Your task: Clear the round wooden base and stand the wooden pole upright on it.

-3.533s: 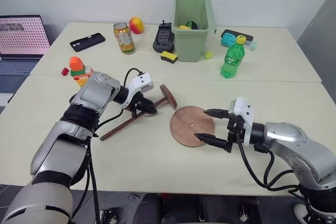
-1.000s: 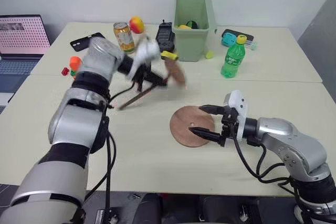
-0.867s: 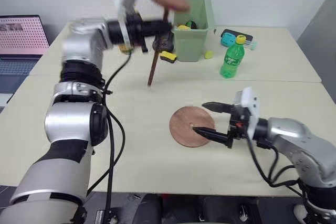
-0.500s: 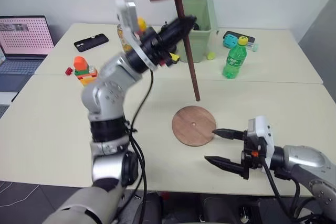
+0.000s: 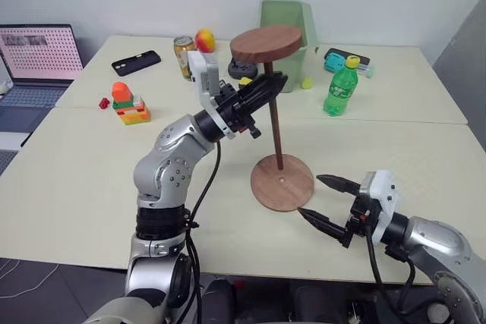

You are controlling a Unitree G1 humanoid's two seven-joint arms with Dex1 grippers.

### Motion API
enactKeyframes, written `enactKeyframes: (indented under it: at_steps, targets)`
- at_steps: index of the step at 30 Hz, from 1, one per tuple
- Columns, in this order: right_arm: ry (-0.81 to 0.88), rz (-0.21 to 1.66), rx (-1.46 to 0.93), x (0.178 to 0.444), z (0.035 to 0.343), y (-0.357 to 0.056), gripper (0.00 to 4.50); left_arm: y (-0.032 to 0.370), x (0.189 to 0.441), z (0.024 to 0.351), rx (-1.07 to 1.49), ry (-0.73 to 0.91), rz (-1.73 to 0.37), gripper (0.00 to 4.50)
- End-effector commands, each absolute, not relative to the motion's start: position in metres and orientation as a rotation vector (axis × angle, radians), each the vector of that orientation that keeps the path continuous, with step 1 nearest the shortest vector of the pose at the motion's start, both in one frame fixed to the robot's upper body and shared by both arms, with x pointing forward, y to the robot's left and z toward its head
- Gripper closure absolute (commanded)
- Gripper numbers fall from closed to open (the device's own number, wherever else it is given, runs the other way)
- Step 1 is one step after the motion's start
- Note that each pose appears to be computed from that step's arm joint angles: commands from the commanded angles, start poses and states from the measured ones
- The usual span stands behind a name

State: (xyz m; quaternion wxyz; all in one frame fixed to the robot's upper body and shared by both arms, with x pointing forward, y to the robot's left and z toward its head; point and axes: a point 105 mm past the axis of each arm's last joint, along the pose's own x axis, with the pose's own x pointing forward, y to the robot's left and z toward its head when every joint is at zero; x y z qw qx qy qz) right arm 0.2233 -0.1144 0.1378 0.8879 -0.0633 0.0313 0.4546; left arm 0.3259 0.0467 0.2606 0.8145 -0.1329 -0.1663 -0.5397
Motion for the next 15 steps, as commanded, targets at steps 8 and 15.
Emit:
enactKeyframes:
  at_steps: [8,15]
  targets:
    - [0.02,0.92,-0.158,0.22,0.147,-0.112,0.0,0.032,0.324,0.247,-0.246,-0.352,-1.212,4.24]
    - [0.031,0.901,-0.141,0.217,0.147,-0.113,0.0,0.034,0.333,0.23,-0.233,-0.313,-1.199,4.24]
